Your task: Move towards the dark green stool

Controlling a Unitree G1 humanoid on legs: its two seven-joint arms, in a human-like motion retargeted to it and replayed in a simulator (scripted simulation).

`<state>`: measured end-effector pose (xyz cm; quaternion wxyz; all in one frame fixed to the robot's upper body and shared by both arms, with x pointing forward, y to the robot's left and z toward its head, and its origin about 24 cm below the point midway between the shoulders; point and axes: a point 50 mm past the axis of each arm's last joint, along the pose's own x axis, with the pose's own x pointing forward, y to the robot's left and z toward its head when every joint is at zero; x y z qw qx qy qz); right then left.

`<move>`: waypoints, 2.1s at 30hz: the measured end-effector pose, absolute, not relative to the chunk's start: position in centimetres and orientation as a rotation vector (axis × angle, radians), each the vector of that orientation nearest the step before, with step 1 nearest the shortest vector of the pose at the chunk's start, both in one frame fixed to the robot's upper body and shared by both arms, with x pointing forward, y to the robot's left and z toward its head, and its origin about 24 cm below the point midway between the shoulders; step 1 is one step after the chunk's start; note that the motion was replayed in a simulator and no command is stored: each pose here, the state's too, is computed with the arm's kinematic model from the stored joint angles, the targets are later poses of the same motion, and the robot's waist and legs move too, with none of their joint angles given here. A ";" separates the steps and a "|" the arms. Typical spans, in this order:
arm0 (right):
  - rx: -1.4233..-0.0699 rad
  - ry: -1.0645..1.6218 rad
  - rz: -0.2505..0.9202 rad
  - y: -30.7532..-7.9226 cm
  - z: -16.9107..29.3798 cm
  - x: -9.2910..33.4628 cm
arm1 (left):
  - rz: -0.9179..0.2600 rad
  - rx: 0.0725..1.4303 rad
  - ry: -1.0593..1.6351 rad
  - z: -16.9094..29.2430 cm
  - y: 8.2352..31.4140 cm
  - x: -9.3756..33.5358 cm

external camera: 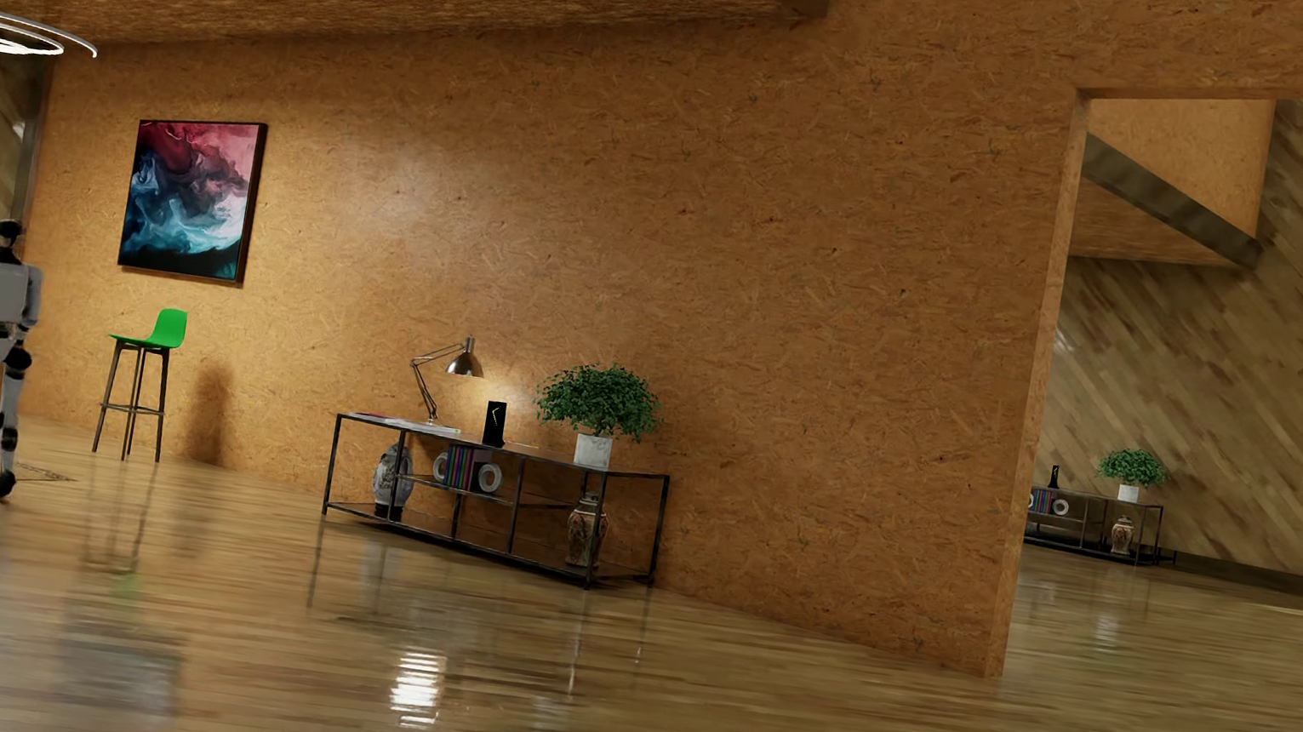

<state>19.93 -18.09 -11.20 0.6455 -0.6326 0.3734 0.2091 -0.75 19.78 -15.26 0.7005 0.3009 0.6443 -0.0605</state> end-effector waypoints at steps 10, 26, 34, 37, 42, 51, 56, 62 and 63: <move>-1.066 1.405 0.389 -22.0 -15.0 2.8 | -0.222 1.119 0.876 -10.2 21.0 21.1; -1.162 1.217 0.215 -18.6 -14.9 8.8 | -0.294 0.909 1.298 -15.3 21.1 9.5; -1.236 0.572 0.204 -15.3 -7.4 23.8 | -0.077 0.653 1.518 -15.4 22.5 -0.8; -1.270 0.518 0.180 -15.2 -6.0 24.9 | -0.051 0.660 1.484 -15.3 22.1 0.1; -1.331 0.912 0.293 -18.3 -11.4 18.3 | 0.080 0.636 1.333 -14.9 21.1 3.7; -1.041 1.270 0.188 -20.4 -14.4 6.5 | -0.205 1.124 1.061 -12.4 23.6 15.9; -1.050 1.419 0.354 -20.1 -15.5 3.9 | 0.157 0.995 0.785 -7.5 26.2 21.4; -0.986 1.424 0.247 -19.6 -15.3 3.4 | 0.026 1.035 0.880 -9.9 24.4 18.5; -0.957 1.422 0.208 -19.2 -15.4 3.5 | -0.010 1.024 0.949 -10.9 24.1 17.1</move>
